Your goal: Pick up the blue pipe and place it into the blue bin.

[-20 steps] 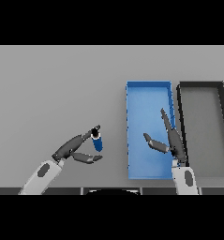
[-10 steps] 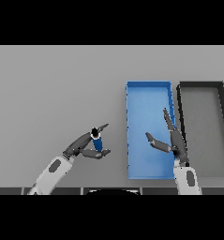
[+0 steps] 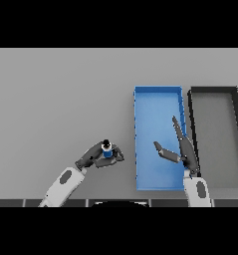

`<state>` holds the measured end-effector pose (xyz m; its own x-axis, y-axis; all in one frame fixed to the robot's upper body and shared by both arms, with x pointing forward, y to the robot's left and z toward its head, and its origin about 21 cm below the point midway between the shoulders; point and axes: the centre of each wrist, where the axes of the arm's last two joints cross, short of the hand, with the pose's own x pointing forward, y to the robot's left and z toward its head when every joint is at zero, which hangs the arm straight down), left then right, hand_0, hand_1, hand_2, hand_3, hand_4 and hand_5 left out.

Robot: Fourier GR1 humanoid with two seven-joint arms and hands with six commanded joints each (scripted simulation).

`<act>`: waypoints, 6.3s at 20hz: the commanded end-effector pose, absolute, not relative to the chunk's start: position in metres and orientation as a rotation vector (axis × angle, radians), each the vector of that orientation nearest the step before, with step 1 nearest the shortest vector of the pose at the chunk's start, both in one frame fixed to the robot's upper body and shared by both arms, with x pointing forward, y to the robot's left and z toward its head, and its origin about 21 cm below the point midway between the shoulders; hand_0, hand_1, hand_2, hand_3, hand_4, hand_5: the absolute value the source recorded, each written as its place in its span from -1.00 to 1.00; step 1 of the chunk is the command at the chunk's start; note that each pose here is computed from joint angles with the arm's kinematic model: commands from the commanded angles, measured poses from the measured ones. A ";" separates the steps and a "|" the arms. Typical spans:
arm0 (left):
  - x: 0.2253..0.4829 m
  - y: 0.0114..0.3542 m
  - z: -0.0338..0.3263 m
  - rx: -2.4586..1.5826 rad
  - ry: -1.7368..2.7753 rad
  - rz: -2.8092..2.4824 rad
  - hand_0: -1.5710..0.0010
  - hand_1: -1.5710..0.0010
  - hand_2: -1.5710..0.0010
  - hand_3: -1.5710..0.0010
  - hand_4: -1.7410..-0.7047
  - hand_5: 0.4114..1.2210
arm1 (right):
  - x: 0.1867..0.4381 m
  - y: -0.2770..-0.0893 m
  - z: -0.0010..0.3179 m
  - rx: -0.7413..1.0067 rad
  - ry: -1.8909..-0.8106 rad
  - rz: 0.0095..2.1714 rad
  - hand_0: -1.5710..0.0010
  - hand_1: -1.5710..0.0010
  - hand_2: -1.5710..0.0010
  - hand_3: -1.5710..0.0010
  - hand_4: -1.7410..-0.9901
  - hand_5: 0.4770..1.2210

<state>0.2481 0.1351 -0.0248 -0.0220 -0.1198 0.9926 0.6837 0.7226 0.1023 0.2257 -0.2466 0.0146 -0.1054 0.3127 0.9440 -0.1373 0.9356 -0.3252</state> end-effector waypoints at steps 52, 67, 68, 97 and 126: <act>0.251 0.098 0.045 -0.576 -1.700 -0.803 -1.00 -1.00 -1.00 -1.00 -0.49 1.00 | 0.186 -0.172 0.135 0.175 -1.682 0.748 1.00 1.00 1.00 1.00 0.37 -0.86; 0.257 0.100 0.045 -0.626 -1.646 -0.791 -1.00 -1.00 -0.95 -0.45 -0.72 1.00 | 0.239 -0.113 0.168 0.316 -1.668 0.973 0.20 0.17 0.16 0.36 -0.05 -0.88; 0.255 0.101 0.044 -0.618 -1.642 -0.793 -1.00 -1.00 -0.96 -0.48 -0.78 1.00 | 0.238 -0.111 0.166 0.319 -1.672 0.989 -0.04 -0.07 -0.07 0.16 -0.21 -0.86; 0.262 0.110 0.044 -0.544 -1.590 -0.906 0.87 0.88 0.88 0.91 0.47 -0.33 | 0.229 -0.094 0.161 0.438 -1.808 0.810 -1.00 -1.00 -1.00 -1.00 -0.36 1.00; 0.256 0.119 0.043 -0.472 -1.529 -0.879 1.00 1.00 1.00 1.00 0.54 -0.86 | 0.287 -0.235 0.246 0.082 -1.852 0.194 -1.00 -1.00 -1.00 -1.00 -0.36 1.00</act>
<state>0.2559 0.1190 0.0430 -0.1688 -0.1944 0.9663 0.7370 0.6260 0.2547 0.2868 -0.2356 0.2456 -0.2856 0.0465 0.9572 -0.1563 0.9832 -0.0944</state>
